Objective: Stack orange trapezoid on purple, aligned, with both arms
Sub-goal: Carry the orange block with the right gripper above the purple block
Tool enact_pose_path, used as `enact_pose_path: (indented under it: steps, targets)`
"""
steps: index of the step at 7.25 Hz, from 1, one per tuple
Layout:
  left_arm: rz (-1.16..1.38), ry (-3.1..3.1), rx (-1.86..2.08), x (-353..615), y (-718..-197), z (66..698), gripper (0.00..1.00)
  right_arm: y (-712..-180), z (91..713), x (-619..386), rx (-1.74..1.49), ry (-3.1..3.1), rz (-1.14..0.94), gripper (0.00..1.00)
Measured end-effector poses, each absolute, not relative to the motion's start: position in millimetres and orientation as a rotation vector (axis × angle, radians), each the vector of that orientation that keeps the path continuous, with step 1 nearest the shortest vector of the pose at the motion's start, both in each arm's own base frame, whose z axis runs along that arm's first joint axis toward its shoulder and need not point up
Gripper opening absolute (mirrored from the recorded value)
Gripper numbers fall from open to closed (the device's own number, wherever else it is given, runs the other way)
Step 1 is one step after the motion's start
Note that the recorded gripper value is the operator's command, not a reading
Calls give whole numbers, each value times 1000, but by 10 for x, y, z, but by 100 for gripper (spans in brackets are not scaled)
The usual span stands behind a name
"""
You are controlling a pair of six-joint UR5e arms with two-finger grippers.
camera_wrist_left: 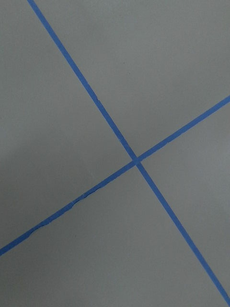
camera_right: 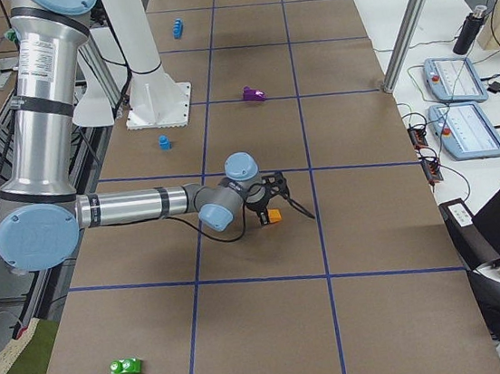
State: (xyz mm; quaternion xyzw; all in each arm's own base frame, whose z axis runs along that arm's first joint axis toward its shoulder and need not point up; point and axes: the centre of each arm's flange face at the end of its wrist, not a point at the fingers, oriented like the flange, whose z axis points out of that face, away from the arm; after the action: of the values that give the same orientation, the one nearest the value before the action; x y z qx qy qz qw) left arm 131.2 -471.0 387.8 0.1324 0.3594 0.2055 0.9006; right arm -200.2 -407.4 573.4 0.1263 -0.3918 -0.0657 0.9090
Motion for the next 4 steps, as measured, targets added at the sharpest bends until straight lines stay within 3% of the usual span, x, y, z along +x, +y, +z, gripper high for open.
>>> enact_pose_path:
  steps: [4]
  targets:
    - [394, 736, 290, 121, -4828, 4706, 100, -4541, 3722, -2654, 141, -823, -7, 0]
